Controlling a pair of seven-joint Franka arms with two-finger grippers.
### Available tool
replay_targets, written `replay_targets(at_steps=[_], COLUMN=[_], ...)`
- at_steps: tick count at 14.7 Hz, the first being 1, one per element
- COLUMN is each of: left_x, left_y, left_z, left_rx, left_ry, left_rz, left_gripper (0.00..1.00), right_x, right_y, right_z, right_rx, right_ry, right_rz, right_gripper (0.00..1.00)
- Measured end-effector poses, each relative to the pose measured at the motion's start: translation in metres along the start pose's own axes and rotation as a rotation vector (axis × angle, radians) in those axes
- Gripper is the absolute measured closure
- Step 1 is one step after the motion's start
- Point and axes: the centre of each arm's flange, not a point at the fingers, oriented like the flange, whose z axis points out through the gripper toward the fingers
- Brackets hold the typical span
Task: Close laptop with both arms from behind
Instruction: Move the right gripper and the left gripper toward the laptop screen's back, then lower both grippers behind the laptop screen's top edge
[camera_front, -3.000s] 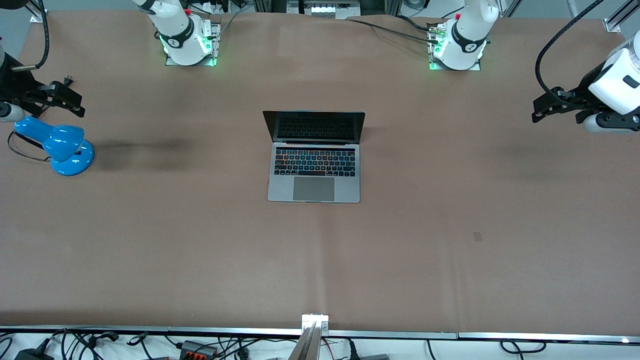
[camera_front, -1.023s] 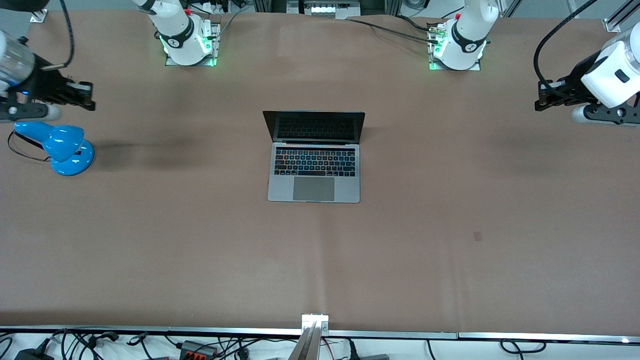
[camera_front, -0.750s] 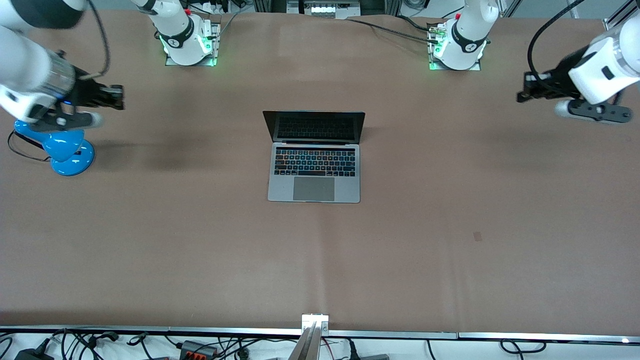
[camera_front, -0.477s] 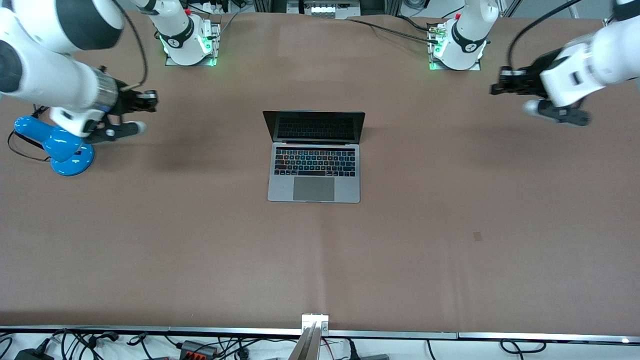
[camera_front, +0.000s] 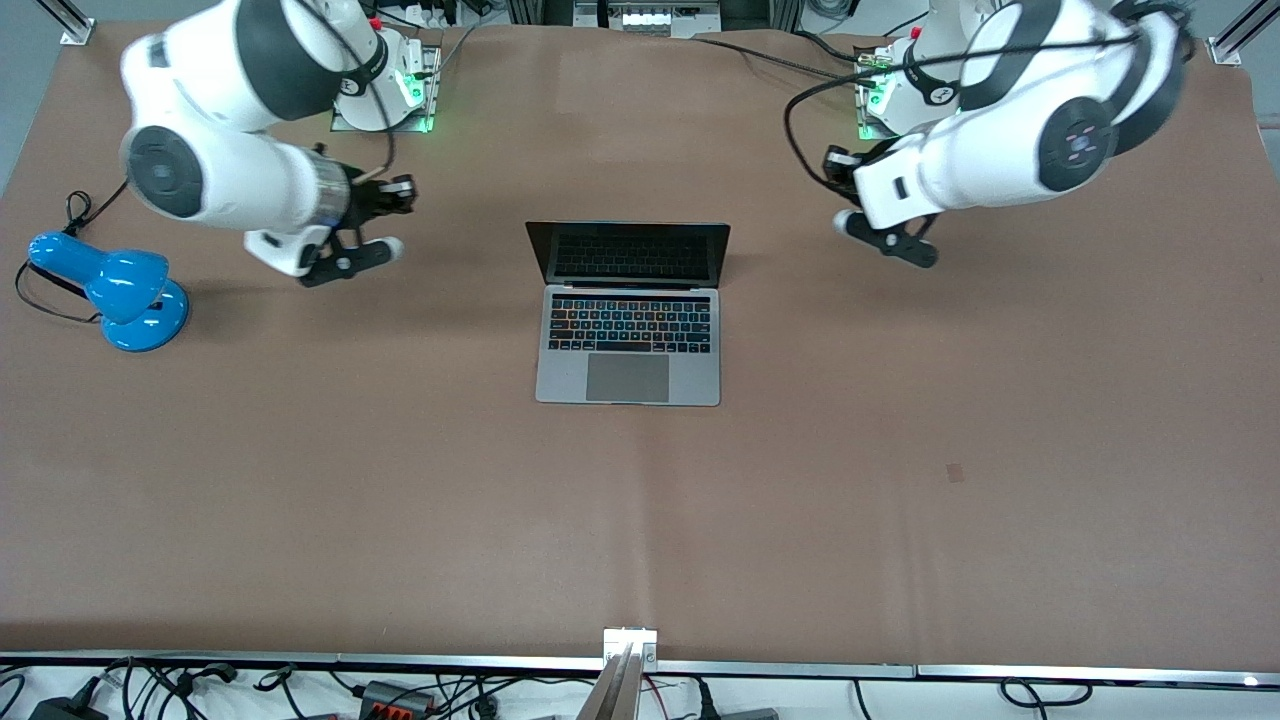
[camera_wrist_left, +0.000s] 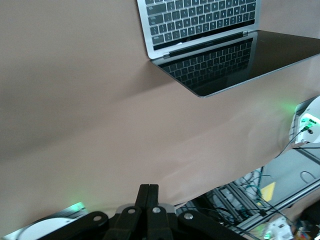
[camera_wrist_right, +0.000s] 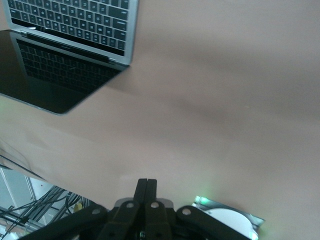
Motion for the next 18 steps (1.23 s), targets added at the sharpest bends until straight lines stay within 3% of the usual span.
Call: replay_targets(at_steps=[4, 8, 13, 18], left_x=[0.005, 0.015, 0.023, 0.037], left_y=[0.009, 0.017, 0.036, 0.053], left_z=[0.052, 0.094, 0.143, 0.169], left_rx=[0.0, 0.014, -0.026, -0.039], left_ry=[-0.032, -0.045, -0.016, 0.042], left_rz=[0.008, -0.002, -0.046, -0.059], left_gripper=[0.99, 0.99, 0.99, 0.99], right_x=[0.002, 0.001, 0.007, 0.025], right_y=[-0.057, -0.107, -0.144, -0.141], right_z=[0.049, 0.081, 0.113, 0.12], right_rx=[-0.046, -0.084, -0.105, -0.089], right_ry=[-0.023, -0.018, 0.027, 0.088], right_rz=[-0.045, -0.011, 0.044, 0.074], right_gripper=[0.99, 0.99, 0.99, 0.99])
